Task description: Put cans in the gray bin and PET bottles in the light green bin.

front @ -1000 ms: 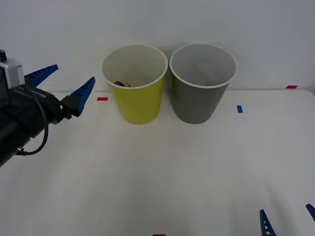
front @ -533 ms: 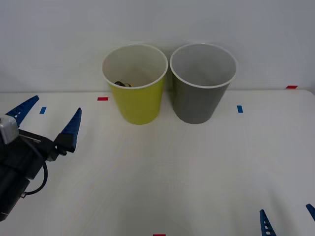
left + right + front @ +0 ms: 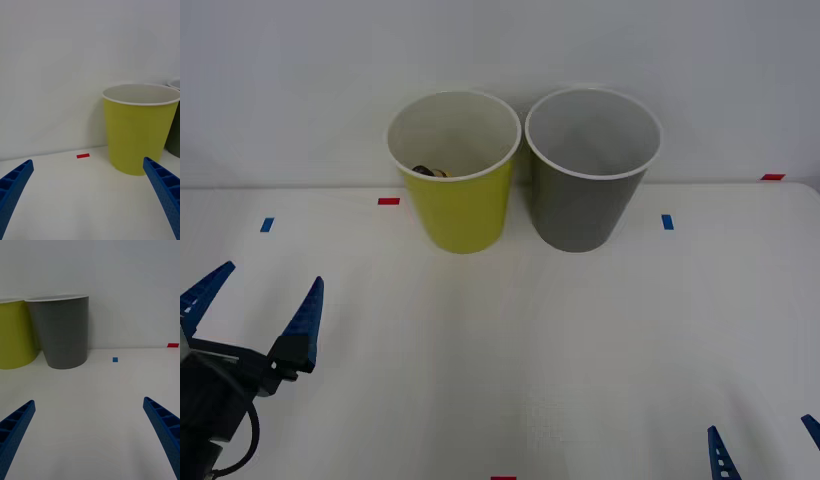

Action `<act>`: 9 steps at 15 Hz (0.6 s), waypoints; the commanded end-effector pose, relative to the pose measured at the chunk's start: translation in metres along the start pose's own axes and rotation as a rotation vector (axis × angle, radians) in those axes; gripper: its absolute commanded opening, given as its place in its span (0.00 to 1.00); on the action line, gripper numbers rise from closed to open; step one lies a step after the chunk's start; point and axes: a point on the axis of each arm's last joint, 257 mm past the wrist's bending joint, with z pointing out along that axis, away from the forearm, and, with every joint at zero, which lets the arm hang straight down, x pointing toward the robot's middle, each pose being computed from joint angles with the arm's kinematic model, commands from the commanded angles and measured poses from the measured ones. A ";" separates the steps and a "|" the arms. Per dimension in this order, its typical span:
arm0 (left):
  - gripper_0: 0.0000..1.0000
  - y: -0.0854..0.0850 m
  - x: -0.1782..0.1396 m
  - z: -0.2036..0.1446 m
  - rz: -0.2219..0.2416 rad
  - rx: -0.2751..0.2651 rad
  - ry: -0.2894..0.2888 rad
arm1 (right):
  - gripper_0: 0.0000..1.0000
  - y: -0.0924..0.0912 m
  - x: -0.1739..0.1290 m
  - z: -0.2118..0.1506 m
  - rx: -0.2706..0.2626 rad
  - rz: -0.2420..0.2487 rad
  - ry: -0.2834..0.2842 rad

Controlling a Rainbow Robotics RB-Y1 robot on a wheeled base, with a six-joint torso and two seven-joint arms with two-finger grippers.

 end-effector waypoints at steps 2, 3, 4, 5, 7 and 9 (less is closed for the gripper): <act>1.00 0.005 0.026 -0.042 0.014 -0.051 -0.017 | 1.00 0.000 0.000 0.000 0.000 0.000 0.000; 1.00 0.006 0.032 -0.051 0.009 -0.062 -0.011 | 1.00 0.000 0.000 0.000 0.000 0.000 0.000; 1.00 0.008 0.035 -0.060 0.009 -0.072 -0.003 | 1.00 0.000 0.000 0.000 0.000 0.000 0.000; 1.00 0.009 0.041 -0.074 0.008 -0.086 0.020 | 1.00 0.000 0.000 0.000 0.000 0.000 0.000; 1.00 0.008 0.048 -0.097 0.004 -0.106 0.052 | 1.00 0.000 0.000 0.000 0.000 0.000 0.000; 1.00 0.005 0.057 -0.117 0.004 -0.119 0.070 | 1.00 0.000 0.000 0.000 0.000 0.000 0.000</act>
